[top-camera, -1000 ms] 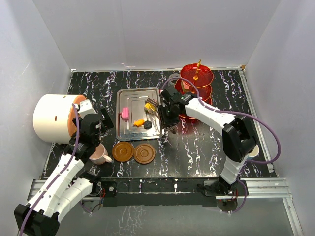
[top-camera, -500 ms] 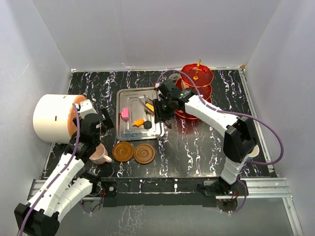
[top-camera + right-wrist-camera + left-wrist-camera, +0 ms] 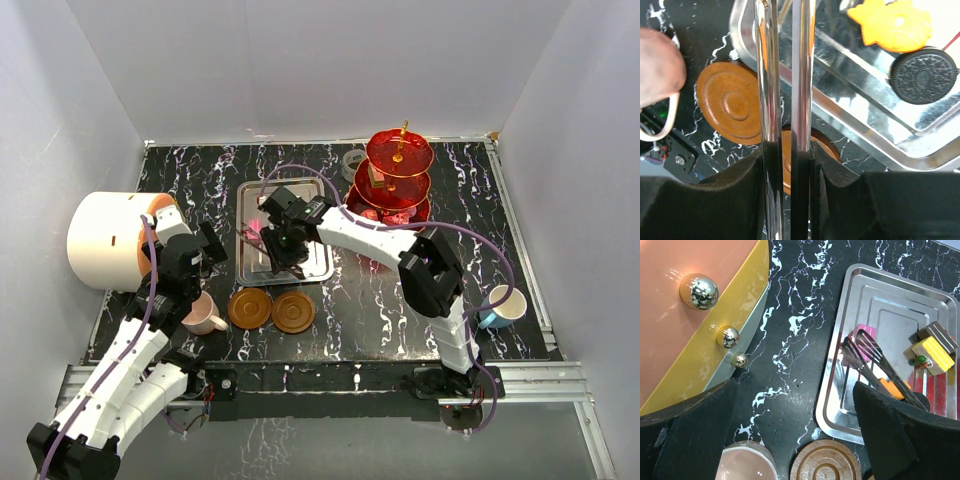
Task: Serve the afternoon tea
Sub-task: Adjust the dessert on the tray.
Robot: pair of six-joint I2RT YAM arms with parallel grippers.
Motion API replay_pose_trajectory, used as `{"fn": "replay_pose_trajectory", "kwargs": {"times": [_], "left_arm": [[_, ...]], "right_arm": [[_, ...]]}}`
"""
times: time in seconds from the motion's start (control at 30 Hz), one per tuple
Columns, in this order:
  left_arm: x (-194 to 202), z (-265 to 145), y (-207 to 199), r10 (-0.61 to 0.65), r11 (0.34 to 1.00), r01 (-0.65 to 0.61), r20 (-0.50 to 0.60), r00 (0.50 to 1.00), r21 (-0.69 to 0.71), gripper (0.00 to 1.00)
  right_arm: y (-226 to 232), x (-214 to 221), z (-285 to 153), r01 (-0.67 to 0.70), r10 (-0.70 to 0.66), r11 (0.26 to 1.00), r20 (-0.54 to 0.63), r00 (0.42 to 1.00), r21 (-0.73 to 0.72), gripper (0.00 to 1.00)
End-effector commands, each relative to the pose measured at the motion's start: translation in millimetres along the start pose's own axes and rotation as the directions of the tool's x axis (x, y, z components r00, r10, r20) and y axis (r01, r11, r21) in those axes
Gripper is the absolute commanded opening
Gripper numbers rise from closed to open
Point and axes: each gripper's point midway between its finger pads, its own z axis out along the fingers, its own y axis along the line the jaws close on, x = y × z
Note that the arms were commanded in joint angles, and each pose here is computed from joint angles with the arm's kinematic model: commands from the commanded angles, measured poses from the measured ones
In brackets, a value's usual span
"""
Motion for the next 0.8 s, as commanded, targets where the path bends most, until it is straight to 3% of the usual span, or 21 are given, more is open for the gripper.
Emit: {"fn": "replay_pose_trajectory", "kwargs": {"times": [0.0, 0.33, 0.77], "left_arm": [[-8, -2, 3, -0.005, 1.000, 0.005, 0.025, 1.000, -0.019, 0.99], [-7, -1, 2, 0.000, 1.000, 0.000, 0.021, 1.000, -0.016, 0.99], [-6, 0, 0, 0.004, 1.000, -0.003, 0.013, 1.000, -0.010, 0.99]], "right_arm": [[-5, -30, -16, -0.017, 0.014, 0.999, 0.093, 0.996, 0.034, 0.29], [-9, -30, -29, -0.063, 0.063, 0.998, 0.165, 0.984, -0.008, 0.28], [-36, 6, -9, -0.108, 0.105, 0.992, 0.047, 0.993, 0.071, 0.27]]}}
